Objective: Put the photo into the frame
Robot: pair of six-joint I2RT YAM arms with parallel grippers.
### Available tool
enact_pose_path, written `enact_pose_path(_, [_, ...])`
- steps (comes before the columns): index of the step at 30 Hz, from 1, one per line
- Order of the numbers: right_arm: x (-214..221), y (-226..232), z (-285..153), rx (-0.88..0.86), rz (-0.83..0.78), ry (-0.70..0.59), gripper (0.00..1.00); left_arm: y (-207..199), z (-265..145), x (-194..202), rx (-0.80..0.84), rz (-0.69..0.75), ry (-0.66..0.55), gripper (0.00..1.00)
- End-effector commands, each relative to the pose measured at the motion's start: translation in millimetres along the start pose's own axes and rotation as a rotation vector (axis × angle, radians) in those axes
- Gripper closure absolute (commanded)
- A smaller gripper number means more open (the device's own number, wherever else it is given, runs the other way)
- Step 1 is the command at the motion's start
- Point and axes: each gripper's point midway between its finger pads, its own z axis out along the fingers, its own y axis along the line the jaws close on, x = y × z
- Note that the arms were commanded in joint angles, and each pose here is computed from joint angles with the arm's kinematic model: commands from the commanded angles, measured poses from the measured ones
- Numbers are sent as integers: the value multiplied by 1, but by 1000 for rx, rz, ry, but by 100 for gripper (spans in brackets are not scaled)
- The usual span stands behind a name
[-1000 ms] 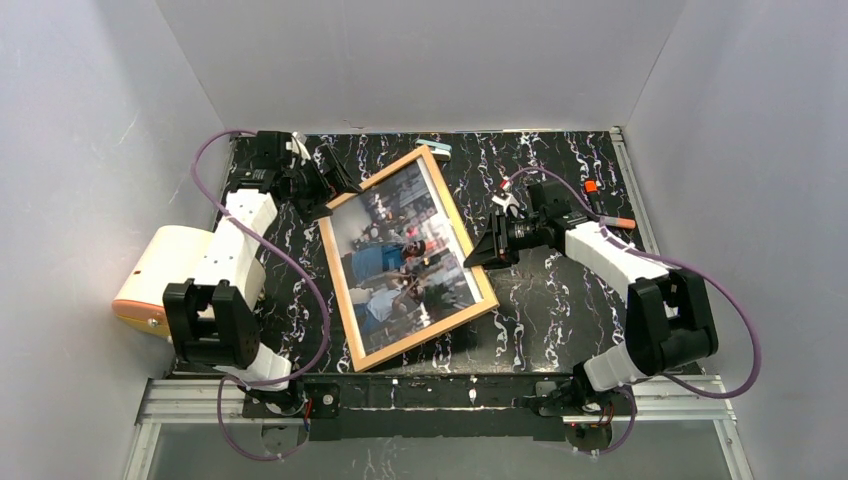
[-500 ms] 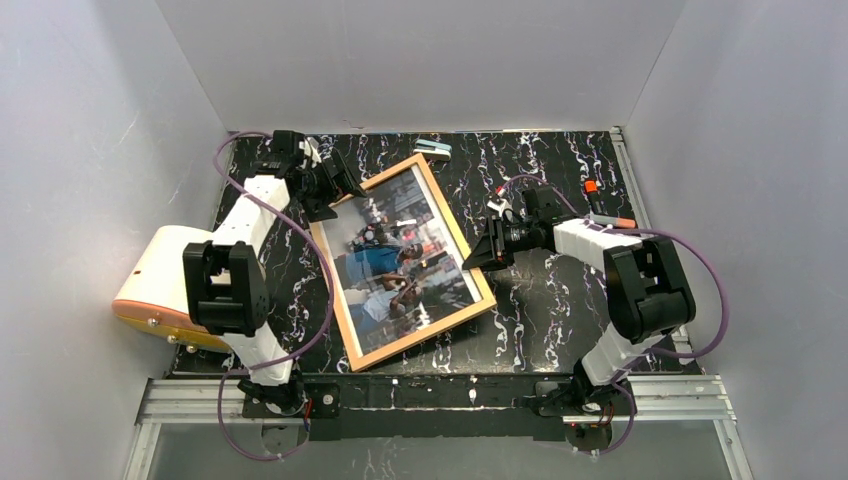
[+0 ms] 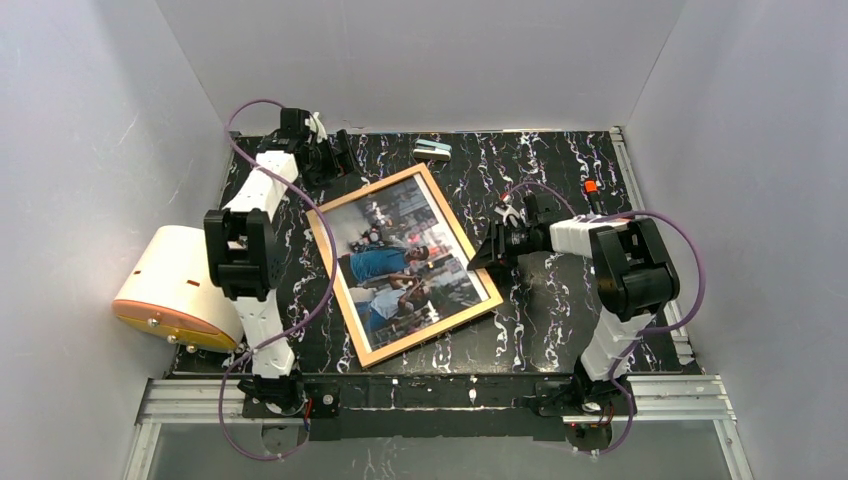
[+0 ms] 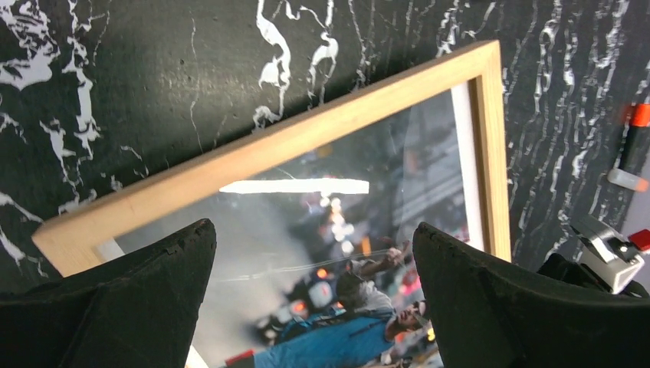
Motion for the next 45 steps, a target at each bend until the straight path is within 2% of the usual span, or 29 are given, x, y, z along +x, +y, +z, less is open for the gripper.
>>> enact_pose_path(1, [-17, 2, 0, -17, -49, -29, 54, 14, 18, -9, -20, 46, 10, 2])
enact_pose_path(2, [-18, -1, -1, -12, -43, -33, 50, 17, 26, -9, -22, 43, 22, 2])
enact_pose_path(6, [-27, -11, -7, 45, -30, -80, 27, 25, 43, -10, -20, 40, 42, 2])
enact_pose_path(9, [-35, -18, -15, 103, -27, -122, 20, 32, 50, -12, -25, 39, 48, 2])
enact_pose_path(16, [-47, -30, -45, 314, -2, -226, 16, 49, 58, -17, -43, 36, 43, 2])
enact_pose_path(22, [-32, -19, -69, 380, 25, -278, 14, 61, 63, -18, -65, 65, 39, 2])
enact_pose_path(28, [20, -5, -74, 325, 72, -173, 14, 56, 73, -27, -22, 75, 9, 1])
enact_pose_path(37, [108, 22, -78, 174, 189, 22, 13, 50, 80, -10, 48, 64, 72, 2])
enact_pose_path(41, [122, 14, -72, 186, 229, 43, 12, 48, 79, 1, 69, 52, 99, 1])
enact_pose_path(45, [117, 3, -59, 188, 262, 48, 12, 46, 81, 11, 90, 22, 129, 2])
